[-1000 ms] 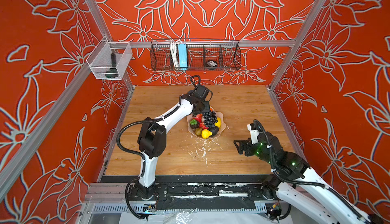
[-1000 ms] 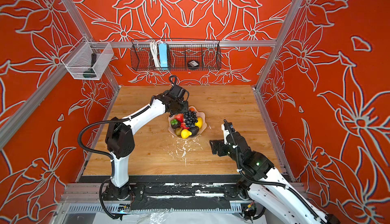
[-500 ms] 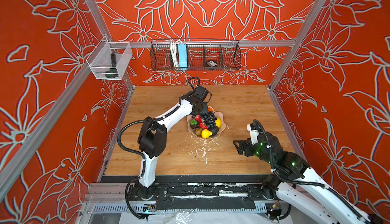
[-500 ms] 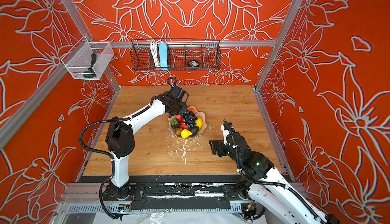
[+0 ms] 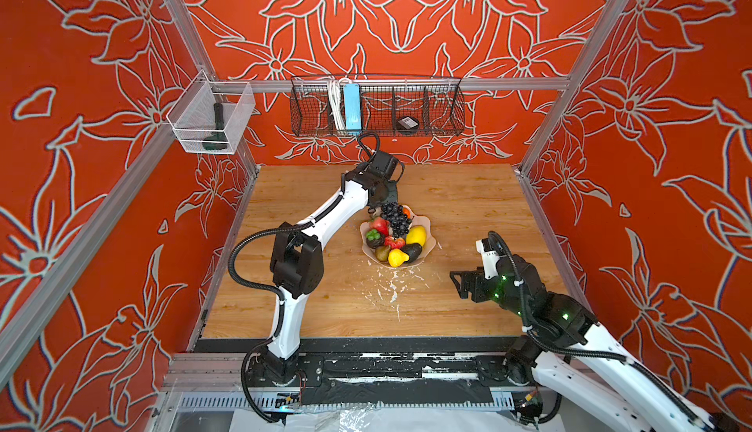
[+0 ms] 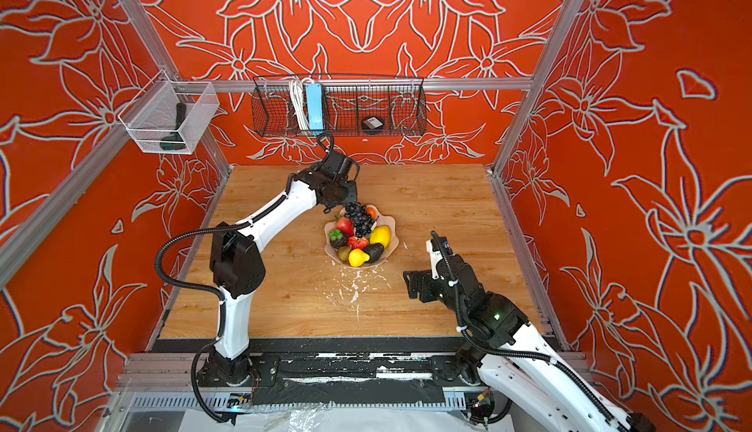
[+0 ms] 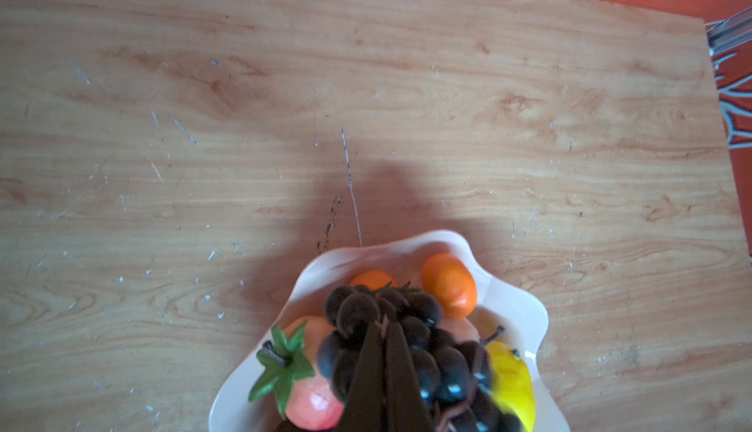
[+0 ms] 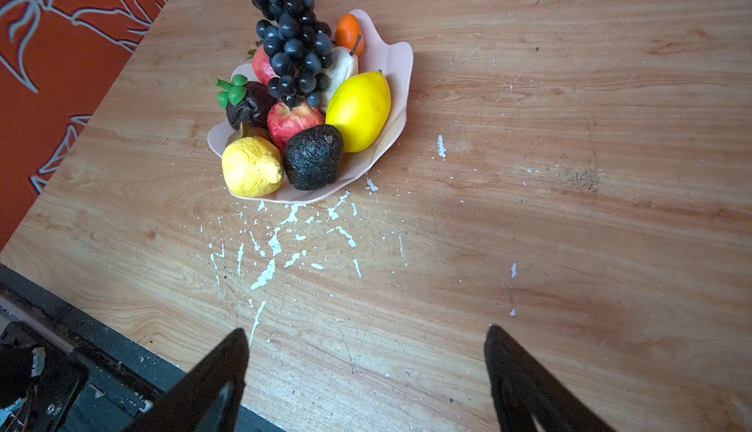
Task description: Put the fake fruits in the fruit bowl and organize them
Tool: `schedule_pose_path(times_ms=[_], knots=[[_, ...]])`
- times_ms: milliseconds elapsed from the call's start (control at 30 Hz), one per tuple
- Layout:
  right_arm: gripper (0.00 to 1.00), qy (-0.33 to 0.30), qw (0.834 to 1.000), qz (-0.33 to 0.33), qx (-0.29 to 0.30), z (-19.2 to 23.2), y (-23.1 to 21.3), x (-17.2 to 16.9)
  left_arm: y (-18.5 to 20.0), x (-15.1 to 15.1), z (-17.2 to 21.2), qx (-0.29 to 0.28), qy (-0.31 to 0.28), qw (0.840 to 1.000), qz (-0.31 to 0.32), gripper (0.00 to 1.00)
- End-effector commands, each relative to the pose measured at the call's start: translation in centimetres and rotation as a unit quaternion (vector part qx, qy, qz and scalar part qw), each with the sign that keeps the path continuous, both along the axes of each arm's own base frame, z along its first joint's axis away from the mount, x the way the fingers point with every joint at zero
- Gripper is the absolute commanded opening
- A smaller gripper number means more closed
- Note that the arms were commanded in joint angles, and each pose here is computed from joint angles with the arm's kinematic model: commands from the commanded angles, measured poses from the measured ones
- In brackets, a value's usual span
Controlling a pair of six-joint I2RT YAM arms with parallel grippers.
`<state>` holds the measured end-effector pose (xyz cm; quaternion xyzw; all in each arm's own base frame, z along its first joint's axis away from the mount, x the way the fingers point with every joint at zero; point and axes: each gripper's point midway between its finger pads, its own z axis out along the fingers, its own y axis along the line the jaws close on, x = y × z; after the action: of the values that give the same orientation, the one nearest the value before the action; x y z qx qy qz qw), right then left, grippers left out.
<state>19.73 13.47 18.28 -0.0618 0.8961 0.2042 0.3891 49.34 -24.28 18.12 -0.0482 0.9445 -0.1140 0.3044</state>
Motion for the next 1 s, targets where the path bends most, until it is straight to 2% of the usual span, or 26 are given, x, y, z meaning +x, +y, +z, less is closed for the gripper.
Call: schedule_pose_path(times_ms=[0, 300, 467, 667, 767, 800, 833, 867, 900, 967], knots=[[0.91, 0.004, 1.000, -0.008, 0.005, -0.2, -0.2, -0.1, 0.3, -0.5, -2.0, 0.016, 0.029, 0.999, 0.000, 0.00], [0.91, 0.005, 1.000, -0.006, 0.005, -0.3, -0.2, -0.1, 0.4, -1.2, -3.4, 0.016, 0.039, 0.999, 0.001, 0.00], [0.91, 0.007, 1.000, -0.007, 0.006, -0.3, -0.2, -0.1, 0.4, -1.0, -3.6, 0.017, 0.041, 0.999, 0.001, 0.13], [0.91, 0.007, 1.000, -0.007, 0.004, -0.4, -0.3, -0.2, 0.5, -1.0, -2.3, 0.018, 0.034, 0.999, -0.001, 0.23], [0.91, -0.003, 1.000, -0.010, -0.007, 0.1, -0.6, 0.0, 0.9, -1.4, -0.9, 0.019, 0.024, 1.000, -0.002, 0.33], [0.91, -0.009, 1.000, -0.011, -0.015, 0.4, -0.8, 0.1, 1.1, -1.5, 0.1, 0.018, 0.015, 1.000, 0.000, 0.40], [0.91, -0.018, 0.999, -0.017, -0.029, 0.8, -1.3, 0.3, 1.3, -1.8, 0.8, 0.017, 0.008, 1.000, 0.001, 0.52], [0.91, -0.025, 0.998, -0.039, -0.047, 1.3, -2.3, 0.6, 1.4, -2.0, 1.5, 0.012, -0.001, 1.000, 0.000, 0.61], [0.92, -0.030, 0.995, -0.063, -0.070, 1.8, -3.4, 1.0, 1.6, -2.3, 2.2, 0.009, -0.007, 1.000, -0.001, 0.67], [0.92, -0.042, 0.991, -0.088, -0.094, 2.9, -4.6, 1.6, 1.8, -2.9, 3.3, 0.001, -0.016, 1.000, -0.003, 0.72]])
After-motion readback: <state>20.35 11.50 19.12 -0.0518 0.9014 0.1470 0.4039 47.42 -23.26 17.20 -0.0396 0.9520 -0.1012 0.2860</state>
